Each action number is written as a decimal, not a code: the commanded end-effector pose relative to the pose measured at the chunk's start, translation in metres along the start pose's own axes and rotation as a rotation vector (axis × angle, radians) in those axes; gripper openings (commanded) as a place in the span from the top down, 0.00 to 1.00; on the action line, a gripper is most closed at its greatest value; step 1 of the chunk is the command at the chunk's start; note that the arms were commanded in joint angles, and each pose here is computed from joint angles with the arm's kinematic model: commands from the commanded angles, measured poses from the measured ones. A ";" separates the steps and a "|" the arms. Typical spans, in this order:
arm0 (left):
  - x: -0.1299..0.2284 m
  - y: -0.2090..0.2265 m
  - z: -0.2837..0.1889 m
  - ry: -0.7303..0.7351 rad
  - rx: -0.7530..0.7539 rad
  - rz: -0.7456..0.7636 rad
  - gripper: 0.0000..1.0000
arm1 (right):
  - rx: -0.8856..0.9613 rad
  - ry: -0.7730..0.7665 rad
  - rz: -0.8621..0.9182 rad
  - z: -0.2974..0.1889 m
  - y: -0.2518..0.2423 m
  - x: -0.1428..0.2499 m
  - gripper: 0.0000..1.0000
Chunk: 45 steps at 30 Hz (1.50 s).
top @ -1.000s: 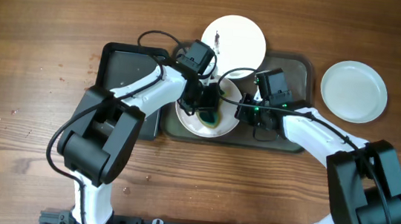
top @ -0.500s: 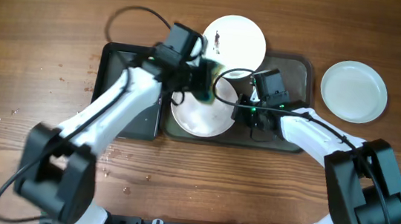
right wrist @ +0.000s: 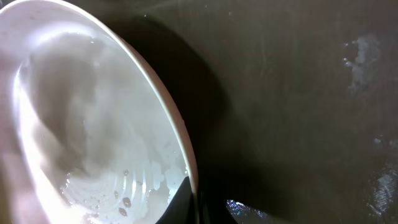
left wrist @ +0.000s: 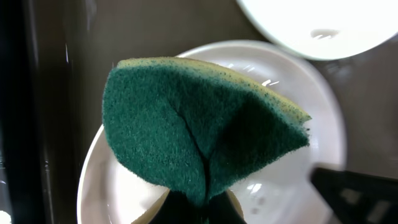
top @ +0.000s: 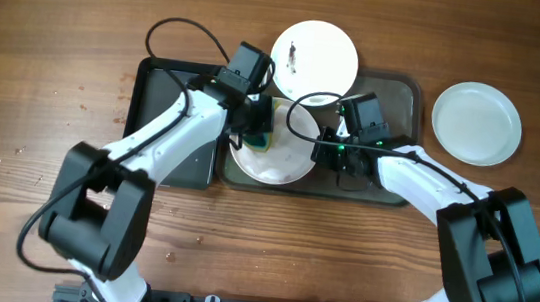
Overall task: Clean dirty plates on tray and stack at the side
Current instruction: 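Scrub the lower plate's stain with the sponge in the left gripper, then move the sponge left and dip it into the small black tray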
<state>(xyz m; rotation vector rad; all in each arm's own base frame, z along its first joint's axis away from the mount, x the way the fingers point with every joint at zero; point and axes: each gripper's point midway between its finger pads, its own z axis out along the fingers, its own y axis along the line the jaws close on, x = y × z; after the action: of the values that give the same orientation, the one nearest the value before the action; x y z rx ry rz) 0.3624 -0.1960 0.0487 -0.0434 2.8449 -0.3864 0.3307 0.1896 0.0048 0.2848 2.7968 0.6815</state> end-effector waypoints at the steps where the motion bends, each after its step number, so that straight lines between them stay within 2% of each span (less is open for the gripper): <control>1: 0.011 0.013 0.020 0.041 -0.055 0.008 0.96 | -0.017 0.016 0.012 0.005 0.005 0.001 0.96; 10: 0.038 0.019 0.055 0.148 -0.082 0.014 0.96 | -0.017 0.016 0.013 0.005 0.005 0.001 0.96; 19: 0.069 -0.042 0.048 0.312 0.231 0.014 0.96 | -0.017 0.017 0.013 0.005 0.005 0.001 0.96; 24: 0.056 -0.066 0.028 0.309 0.399 0.005 0.96 | -0.016 0.017 0.012 0.005 0.005 0.001 0.96; 28: 0.027 -0.068 0.007 0.231 0.440 0.011 0.96 | -0.016 0.018 0.013 0.005 0.005 0.002 0.96; 32: -0.012 -0.052 -0.021 0.112 0.449 -0.019 0.96 | -0.015 0.019 0.013 0.005 0.005 0.002 0.96; 36: -0.045 -0.014 -0.046 0.000 0.411 -0.091 0.96 | -0.015 0.019 0.013 0.005 0.005 0.002 0.96; 41: -0.060 0.043 -0.059 -0.040 0.329 -0.219 0.96 | -0.015 0.019 0.013 0.005 0.005 0.002 0.95; 45: -0.059 0.085 -0.064 -0.038 0.279 -0.233 0.96 | -0.015 0.018 0.013 0.005 0.005 0.002 0.95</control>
<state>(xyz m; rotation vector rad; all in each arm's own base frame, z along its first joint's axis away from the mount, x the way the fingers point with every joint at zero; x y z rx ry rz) 0.3987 -0.1262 0.0961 -0.3530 2.7479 -0.8889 0.3301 0.1899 0.0040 0.2840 2.8002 0.6807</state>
